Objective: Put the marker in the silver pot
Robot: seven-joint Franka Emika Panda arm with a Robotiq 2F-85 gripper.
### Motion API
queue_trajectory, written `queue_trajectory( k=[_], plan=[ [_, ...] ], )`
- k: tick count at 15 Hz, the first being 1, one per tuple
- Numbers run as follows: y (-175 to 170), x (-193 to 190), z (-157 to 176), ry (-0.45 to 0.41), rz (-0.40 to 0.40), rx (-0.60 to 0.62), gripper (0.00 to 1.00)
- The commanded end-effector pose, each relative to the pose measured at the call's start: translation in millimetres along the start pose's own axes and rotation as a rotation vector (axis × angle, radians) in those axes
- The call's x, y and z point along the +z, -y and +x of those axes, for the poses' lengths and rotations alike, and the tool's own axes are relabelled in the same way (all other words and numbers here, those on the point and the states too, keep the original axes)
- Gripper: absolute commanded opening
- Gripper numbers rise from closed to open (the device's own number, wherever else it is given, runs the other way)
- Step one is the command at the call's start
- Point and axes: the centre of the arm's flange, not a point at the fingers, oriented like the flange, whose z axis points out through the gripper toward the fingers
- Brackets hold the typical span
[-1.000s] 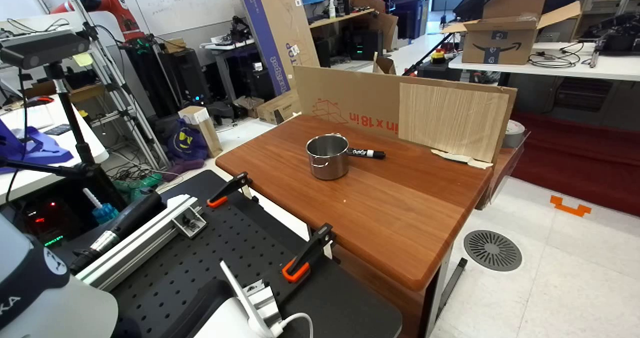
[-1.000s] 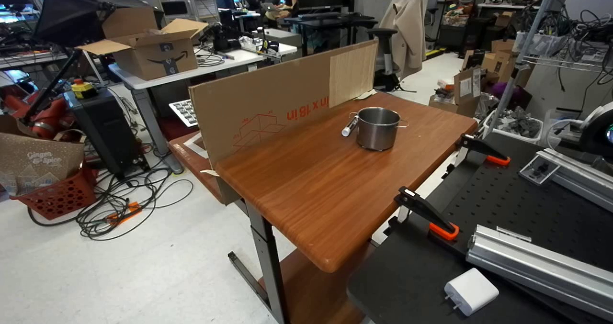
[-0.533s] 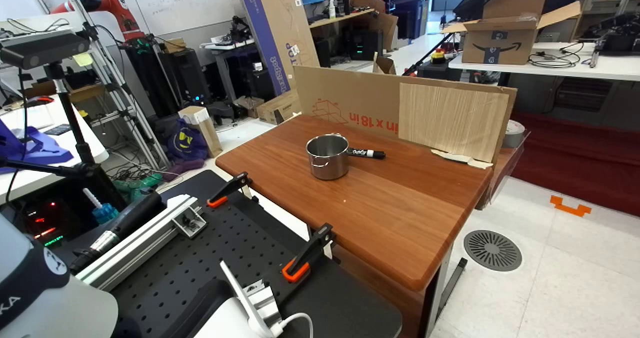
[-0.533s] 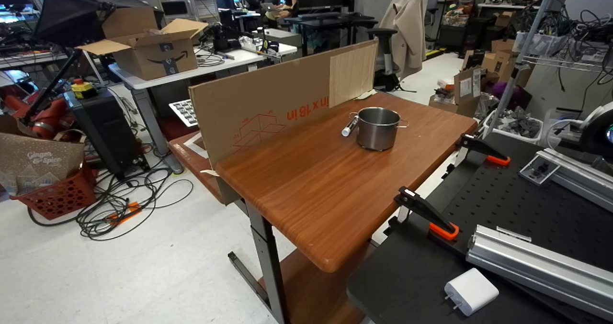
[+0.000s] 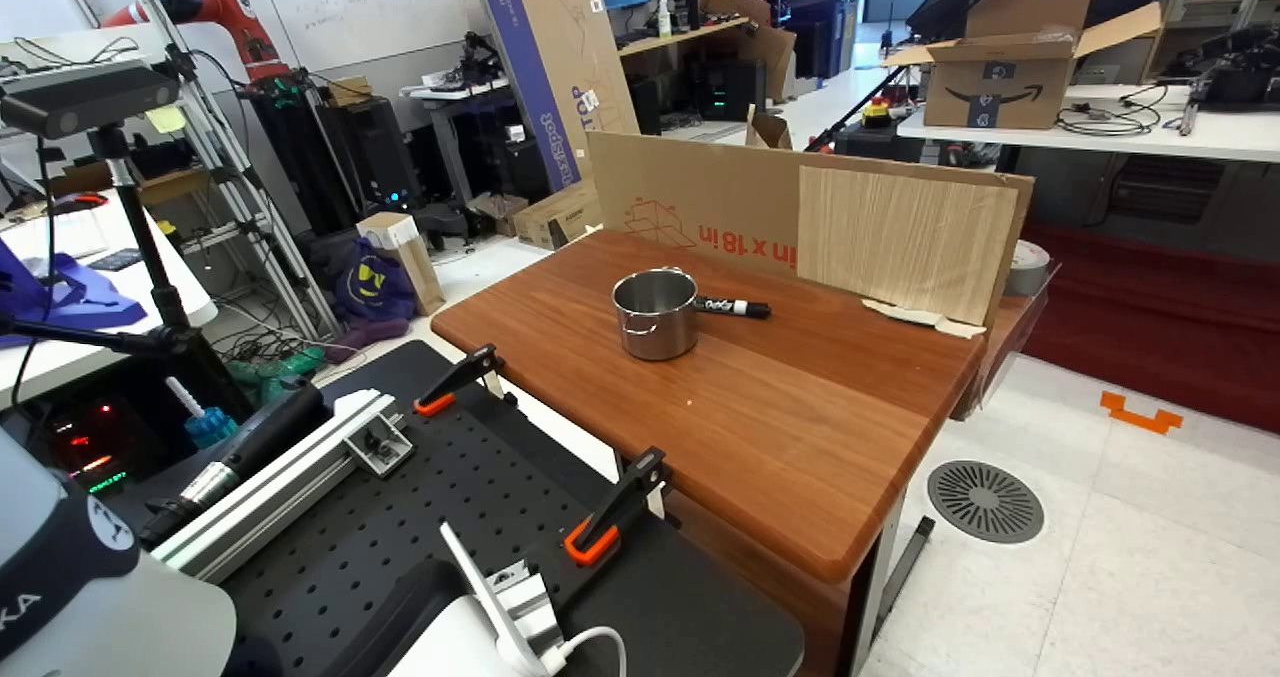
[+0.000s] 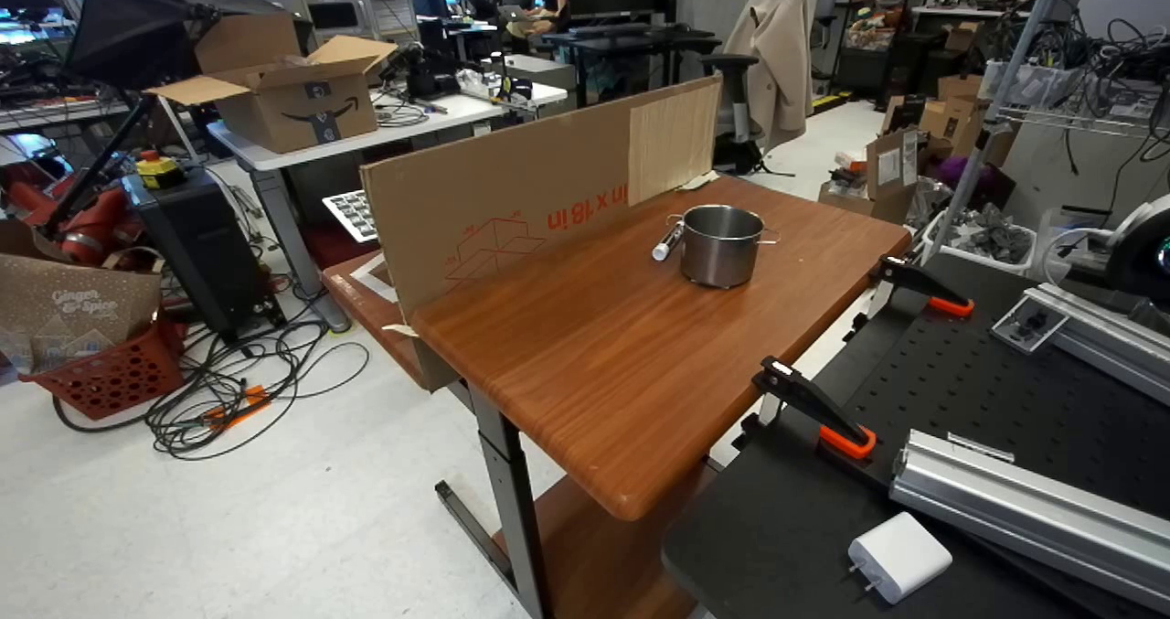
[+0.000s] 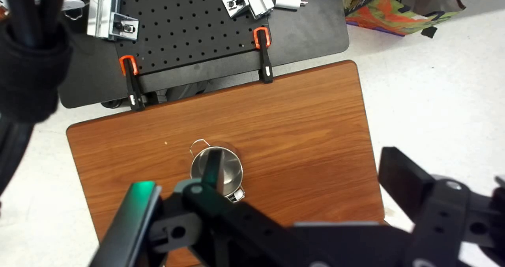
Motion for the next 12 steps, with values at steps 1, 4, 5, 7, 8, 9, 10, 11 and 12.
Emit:
queue_trajectory(
  k=[1, 4, 5, 7, 8, 9, 10, 11, 12],
  plan=[
    [0.0, 0.0, 0.0, 0.000, 0.000, 0.000, 1.00],
    [0.8, 0.0, 2.9, -0.010, 0.007, 0.006, 1.00],
    [0.7, -0.1, 8.7, -0.014, 0.016, 0.017, 1.00],
    [-3.1, 2.1, 18.6, -0.024, 0.033, 0.040, 1.00],
    [-5.5, 3.6, 23.2, -0.030, 0.044, 0.051, 1.00],
    [-10.0, 5.9, 31.2, -0.039, 0.065, 0.070, 1.00],
    [-14.1, 7.9, 38.2, -0.039, 0.080, 0.086, 1.00],
    [-19.0, 10.6, 47.2, -0.046, 0.103, 0.108, 1.00],
    [-24.2, 13.8, 55.8, -0.046, 0.119, 0.130, 1.00]
  ],
)
